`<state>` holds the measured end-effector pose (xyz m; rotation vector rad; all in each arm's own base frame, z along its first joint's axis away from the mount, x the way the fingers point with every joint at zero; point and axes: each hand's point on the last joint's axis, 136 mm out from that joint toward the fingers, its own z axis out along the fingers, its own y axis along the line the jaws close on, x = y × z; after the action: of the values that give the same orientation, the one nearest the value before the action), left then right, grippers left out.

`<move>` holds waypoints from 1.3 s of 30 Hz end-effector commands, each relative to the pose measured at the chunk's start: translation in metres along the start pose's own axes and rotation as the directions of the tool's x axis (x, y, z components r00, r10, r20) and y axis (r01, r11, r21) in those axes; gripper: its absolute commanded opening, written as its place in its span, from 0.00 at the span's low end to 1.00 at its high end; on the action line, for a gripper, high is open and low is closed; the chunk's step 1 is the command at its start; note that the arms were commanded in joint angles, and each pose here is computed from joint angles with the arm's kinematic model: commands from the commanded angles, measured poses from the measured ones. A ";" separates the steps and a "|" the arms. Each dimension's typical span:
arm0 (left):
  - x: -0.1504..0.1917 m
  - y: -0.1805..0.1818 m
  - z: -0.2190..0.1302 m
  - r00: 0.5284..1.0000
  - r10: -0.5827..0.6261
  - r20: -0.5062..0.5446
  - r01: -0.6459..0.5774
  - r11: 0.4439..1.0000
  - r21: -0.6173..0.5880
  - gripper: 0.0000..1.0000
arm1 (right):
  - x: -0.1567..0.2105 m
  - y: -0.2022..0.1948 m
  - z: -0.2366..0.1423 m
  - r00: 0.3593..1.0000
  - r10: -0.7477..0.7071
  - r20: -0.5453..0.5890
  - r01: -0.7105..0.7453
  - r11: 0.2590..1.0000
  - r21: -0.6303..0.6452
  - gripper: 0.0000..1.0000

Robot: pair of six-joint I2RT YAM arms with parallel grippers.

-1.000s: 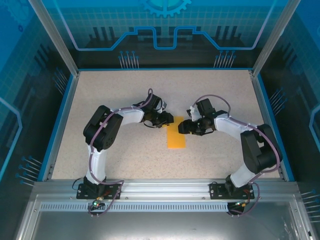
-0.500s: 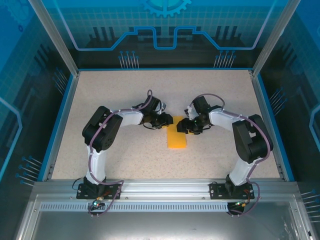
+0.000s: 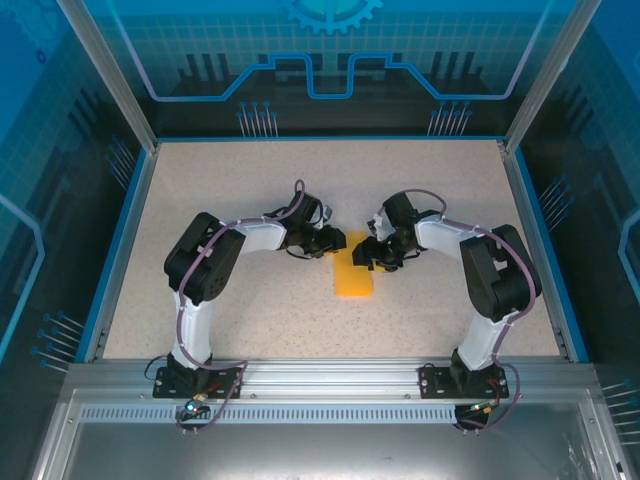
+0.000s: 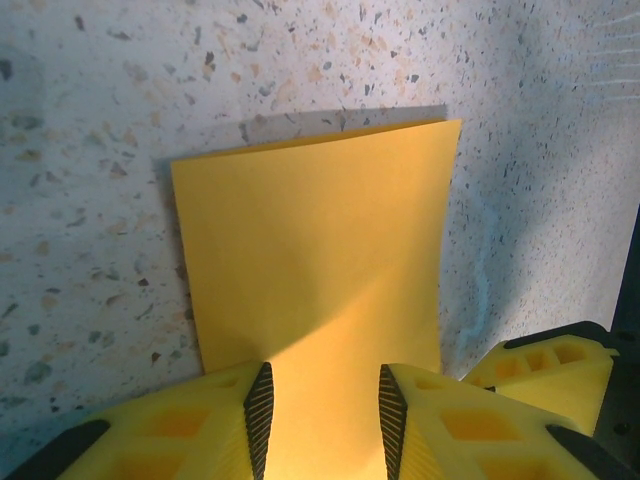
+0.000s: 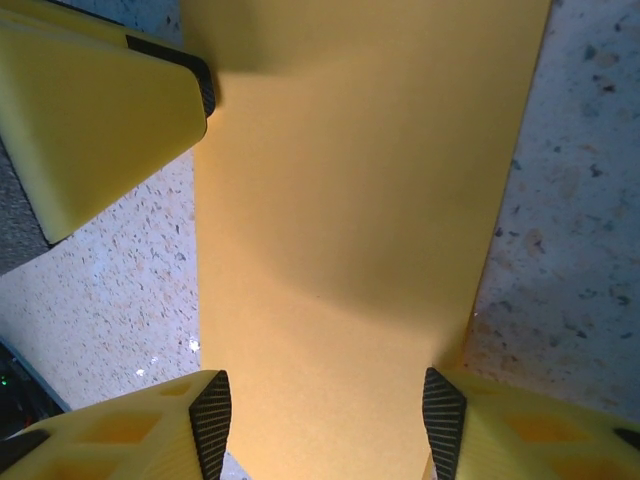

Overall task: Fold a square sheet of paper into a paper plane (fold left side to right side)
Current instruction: Fold the triangle a second time at the center of the table.

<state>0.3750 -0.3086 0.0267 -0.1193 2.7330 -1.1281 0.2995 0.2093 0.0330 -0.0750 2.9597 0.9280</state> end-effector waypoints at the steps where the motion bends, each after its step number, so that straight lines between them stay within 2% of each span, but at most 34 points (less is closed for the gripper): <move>1: 0.017 0.011 -0.002 0.998 -0.043 -0.036 0.042 0.998 -0.048 0.37 | 0.003 -0.004 -0.002 1.000 0.020 -0.021 -0.019 0.999 0.035 0.57; 4: 0.018 0.012 -0.001 0.998 -0.045 -0.037 0.044 0.998 -0.051 0.37 | 0.001 -0.011 -0.006 1.000 0.020 -0.004 -0.020 0.997 0.075 0.58; 8: 0.017 0.012 -0.001 0.998 -0.045 -0.036 0.044 0.998 -0.048 0.37 | 0.003 -0.009 -0.003 1.000 0.021 -0.016 -0.020 0.998 0.062 0.59; 22: 0.013 -0.001 -0.009 1.000 -0.021 -0.019 0.021 1.000 -0.016 0.38 | 0.000 0.015 0.004 0.999 0.025 -0.030 -0.027 0.998 -0.062 0.56; 25: 0.008 -0.015 -0.021 1.000 0.021 0.011 -0.021 1.000 0.007 0.41 | -0.003 0.019 -0.002 1.000 0.026 -0.012 -0.027 0.996 -0.080 0.56; 28: 0.001 -0.030 -0.040 0.994 0.077 0.074 -0.079 0.996 0.029 0.49 | -0.007 0.024 -0.005 0.999 0.034 -0.001 -0.034 0.993 -0.116 0.54; 32: 0.004 -0.047 -0.074 0.970 0.171 0.174 -0.184 0.981 0.058 0.54 | -0.012 0.028 -0.008 0.999 0.041 0.002 -0.040 0.988 -0.147 0.51; 36: 0.032 -0.053 -0.098 0.930 0.292 0.224 -0.307 0.951 0.036 0.59 | -0.020 0.030 -0.012 0.999 0.048 0.007 -0.046 0.987 -0.155 0.49; 39: 0.067 -0.057 -0.103 0.892 0.405 0.202 -0.411 0.911 -0.013 0.64 | -0.027 0.033 -0.016 0.999 0.045 0.014 -0.043 0.985 -0.165 0.48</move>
<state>0.3121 -0.2849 0.1326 0.1528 2.4312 -1.0823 0.3138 0.2267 0.0548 -0.0243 2.8969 1.1146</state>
